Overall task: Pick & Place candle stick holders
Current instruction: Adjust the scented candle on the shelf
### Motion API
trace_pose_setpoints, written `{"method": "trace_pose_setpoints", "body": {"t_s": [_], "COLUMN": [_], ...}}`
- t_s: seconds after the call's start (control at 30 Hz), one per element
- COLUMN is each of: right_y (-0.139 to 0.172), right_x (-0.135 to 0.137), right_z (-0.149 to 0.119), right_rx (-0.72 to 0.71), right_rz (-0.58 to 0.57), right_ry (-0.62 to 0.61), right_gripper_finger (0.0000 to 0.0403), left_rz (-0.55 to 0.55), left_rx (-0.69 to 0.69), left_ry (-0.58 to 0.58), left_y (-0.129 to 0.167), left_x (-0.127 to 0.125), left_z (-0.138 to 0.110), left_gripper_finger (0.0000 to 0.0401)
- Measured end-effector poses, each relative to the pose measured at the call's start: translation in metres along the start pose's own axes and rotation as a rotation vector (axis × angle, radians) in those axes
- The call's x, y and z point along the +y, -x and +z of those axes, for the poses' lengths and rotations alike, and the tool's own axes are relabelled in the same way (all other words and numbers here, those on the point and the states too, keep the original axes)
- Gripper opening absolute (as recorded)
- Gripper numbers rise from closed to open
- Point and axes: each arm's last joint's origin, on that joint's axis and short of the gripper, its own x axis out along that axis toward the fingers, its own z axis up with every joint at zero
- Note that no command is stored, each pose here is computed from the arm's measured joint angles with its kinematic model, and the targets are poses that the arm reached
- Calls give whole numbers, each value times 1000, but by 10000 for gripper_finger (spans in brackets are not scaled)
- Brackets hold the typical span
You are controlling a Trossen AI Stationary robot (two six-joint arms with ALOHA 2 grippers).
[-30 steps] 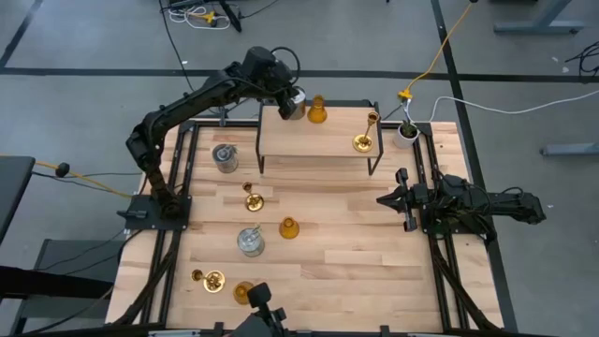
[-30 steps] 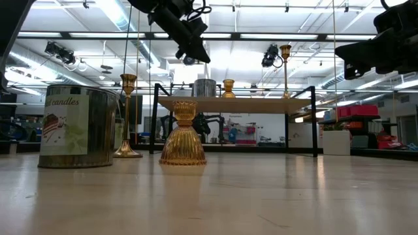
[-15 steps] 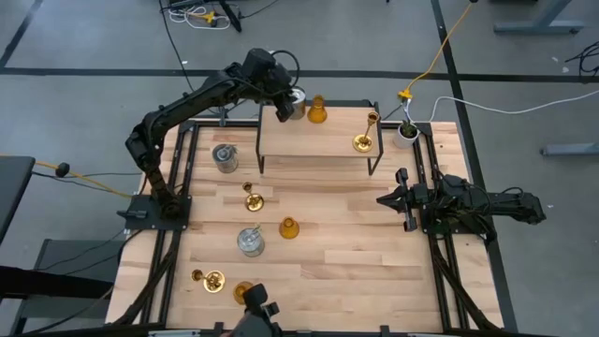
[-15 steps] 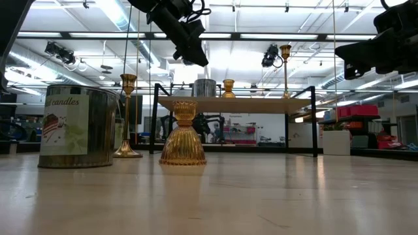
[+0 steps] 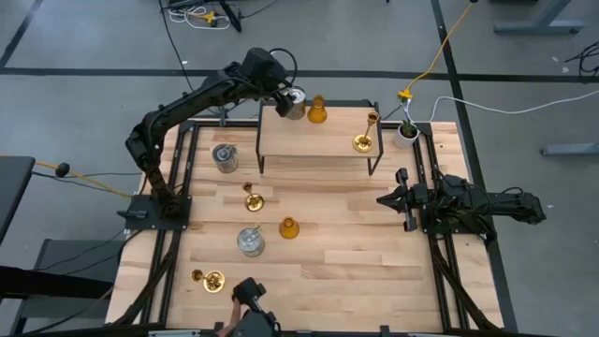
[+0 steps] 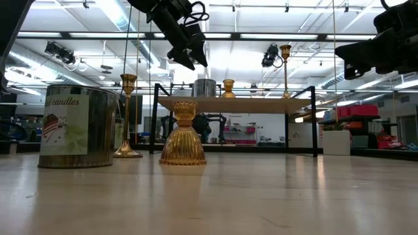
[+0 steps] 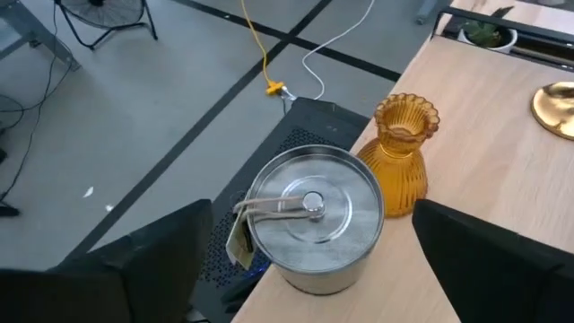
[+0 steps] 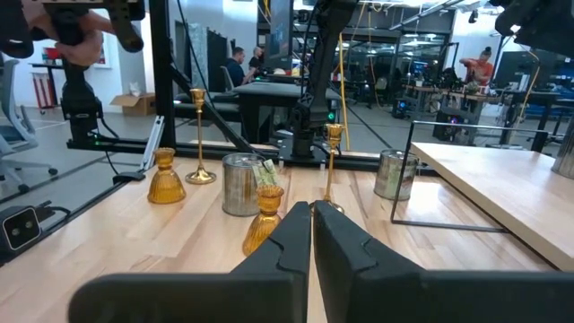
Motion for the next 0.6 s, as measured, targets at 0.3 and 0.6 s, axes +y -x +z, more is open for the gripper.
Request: {"method": "trace_pose_setpoints", "body": {"t_s": [0.3,0.6], "right_y": [0,0], "right_x": [0,0], "right_z": [0,0], "right_rx": [0,0], "right_rz": [0,0], "right_ry": [0,0], "right_gripper_finger": [22,22], "left_rz": [-5,-31], "left_rx": [4,58], "left_ry": [18,42], "left_y": [-4,-29], "left_x": [0,-2], "left_z": [-1,-11], "left_gripper_finger": [387,399]}}
